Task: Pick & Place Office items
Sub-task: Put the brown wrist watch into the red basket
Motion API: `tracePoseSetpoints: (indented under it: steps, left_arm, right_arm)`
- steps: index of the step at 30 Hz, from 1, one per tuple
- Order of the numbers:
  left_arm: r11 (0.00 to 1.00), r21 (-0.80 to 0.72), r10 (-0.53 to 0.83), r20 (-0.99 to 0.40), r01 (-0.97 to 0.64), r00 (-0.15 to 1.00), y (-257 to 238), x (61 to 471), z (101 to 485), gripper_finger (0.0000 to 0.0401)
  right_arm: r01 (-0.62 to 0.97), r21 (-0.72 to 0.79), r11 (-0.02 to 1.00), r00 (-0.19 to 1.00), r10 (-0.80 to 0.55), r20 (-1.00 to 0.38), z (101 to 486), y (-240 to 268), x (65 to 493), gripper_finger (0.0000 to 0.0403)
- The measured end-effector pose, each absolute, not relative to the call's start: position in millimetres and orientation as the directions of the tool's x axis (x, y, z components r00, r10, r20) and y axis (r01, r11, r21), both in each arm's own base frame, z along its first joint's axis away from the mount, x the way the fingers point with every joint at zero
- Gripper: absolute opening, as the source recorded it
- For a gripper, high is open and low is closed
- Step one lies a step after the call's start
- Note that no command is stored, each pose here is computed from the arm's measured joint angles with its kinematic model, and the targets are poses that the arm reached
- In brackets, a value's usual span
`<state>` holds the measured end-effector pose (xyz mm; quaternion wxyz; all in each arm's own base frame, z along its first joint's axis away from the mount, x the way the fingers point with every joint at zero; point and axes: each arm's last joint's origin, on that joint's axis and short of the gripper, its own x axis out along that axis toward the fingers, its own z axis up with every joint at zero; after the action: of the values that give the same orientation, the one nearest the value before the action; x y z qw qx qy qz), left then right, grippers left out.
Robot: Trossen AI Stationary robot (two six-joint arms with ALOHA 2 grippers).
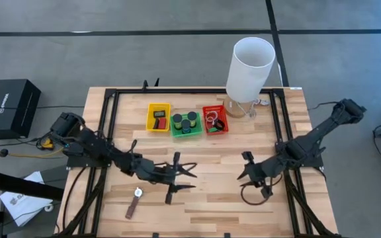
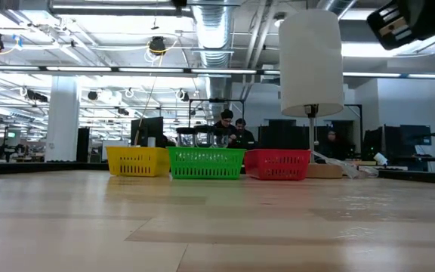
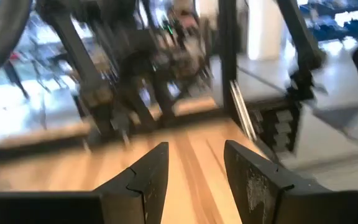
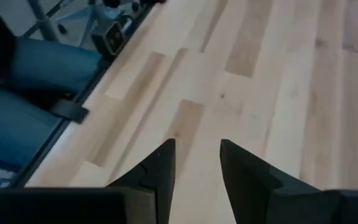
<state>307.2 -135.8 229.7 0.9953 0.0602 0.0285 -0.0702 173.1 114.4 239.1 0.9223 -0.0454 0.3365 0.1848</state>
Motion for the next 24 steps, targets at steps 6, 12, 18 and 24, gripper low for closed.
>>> tracePoseSetpoints:
  steps: [6, 12, 18, 24]
  left_arm:
    - [0.983, 0.137, -0.097, -0.201, 0.126, 0.975, -155.1, 317.2, 256.7, 0.0149]
    - [1.000, 0.002, 0.015, -0.568, -0.016, 0.823, -151.4, 312.8, 264.2, 0.0149]
    - [0.980, -0.167, -0.063, -0.779, -0.110, 0.623, -154.1, 292.3, 246.6, 0.0158]
    - [0.907, -0.233, -0.116, -0.939, -0.351, 0.325, -156.5, 263.1, 232.6, 0.0196]
  right_arm:
    - [-0.404, 0.042, 0.914, 0.693, 0.336, -0.638, 238.8, 121.0, 169.0, 0.0117]
    - [-0.408, 0.050, 0.912, 0.709, 0.351, -0.612, 241.3, 122.7, 170.4, 0.0117]
    - [-0.406, 0.046, 0.913, 0.704, 0.345, -0.621, 240.4, 121.9, 170.1, 0.0117]
    - [-0.404, 0.043, 0.914, 0.697, 0.338, -0.632, 239.3, 121.0, 169.6, 0.0117]
